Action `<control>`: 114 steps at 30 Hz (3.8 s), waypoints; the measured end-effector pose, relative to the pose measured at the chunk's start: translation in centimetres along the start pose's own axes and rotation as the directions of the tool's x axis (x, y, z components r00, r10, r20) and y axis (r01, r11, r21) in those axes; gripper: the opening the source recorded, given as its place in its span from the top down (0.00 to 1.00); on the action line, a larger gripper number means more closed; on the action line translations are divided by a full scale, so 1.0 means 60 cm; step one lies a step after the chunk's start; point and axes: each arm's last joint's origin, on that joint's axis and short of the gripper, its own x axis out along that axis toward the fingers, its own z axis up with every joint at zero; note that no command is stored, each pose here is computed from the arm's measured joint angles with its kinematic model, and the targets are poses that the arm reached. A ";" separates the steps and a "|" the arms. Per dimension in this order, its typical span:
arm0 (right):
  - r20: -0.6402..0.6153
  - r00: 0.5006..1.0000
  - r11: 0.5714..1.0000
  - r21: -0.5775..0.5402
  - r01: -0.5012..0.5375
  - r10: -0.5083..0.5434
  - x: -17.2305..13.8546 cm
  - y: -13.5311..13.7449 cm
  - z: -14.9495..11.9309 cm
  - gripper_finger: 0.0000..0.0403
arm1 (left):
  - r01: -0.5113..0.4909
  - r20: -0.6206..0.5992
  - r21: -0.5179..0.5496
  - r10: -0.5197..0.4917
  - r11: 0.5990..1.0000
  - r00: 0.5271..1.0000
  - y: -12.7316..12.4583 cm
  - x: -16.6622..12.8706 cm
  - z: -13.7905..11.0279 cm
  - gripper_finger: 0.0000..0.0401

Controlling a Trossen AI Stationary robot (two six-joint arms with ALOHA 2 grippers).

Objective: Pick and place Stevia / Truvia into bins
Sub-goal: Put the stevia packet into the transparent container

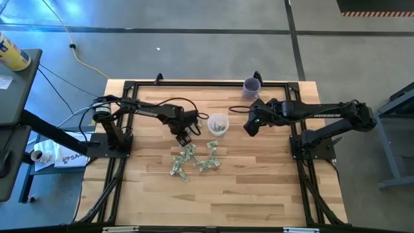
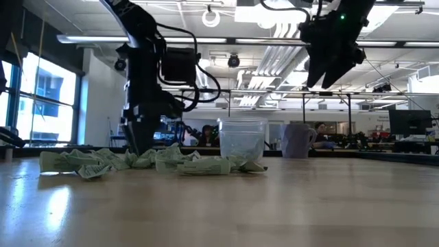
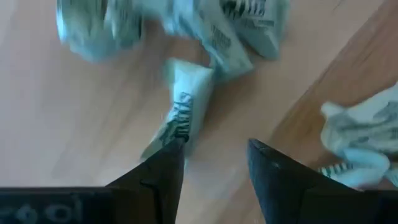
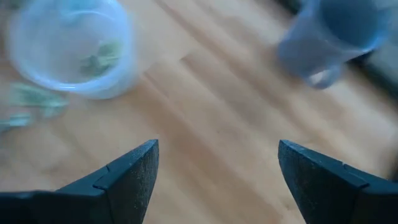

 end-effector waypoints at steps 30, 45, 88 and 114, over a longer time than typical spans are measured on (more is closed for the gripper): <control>-0.078 0.910 0.913 0.073 -0.401 0.406 0.200 0.297 -0.125 0.21 | 0.101 0.539 0.315 -0.266 0.944 0.799 -0.004 -0.303 0.008 0.94; -0.138 0.933 0.926 0.236 -0.294 0.331 0.208 0.293 -0.114 0.95 | 0.025 0.616 0.387 -0.279 0.922 0.737 0.003 -0.366 0.019 0.95; 0.093 0.968 0.956 0.162 -0.245 0.233 0.125 0.156 0.085 0.94 | -0.164 0.645 0.247 -0.035 0.955 0.763 0.012 -0.332 0.051 0.65; -0.064 0.847 0.845 0.151 -0.514 0.527 0.112 0.164 0.089 0.32 | -0.006 0.199 0.236 -0.042 0.972 0.979 0.022 -0.163 -0.033 0.66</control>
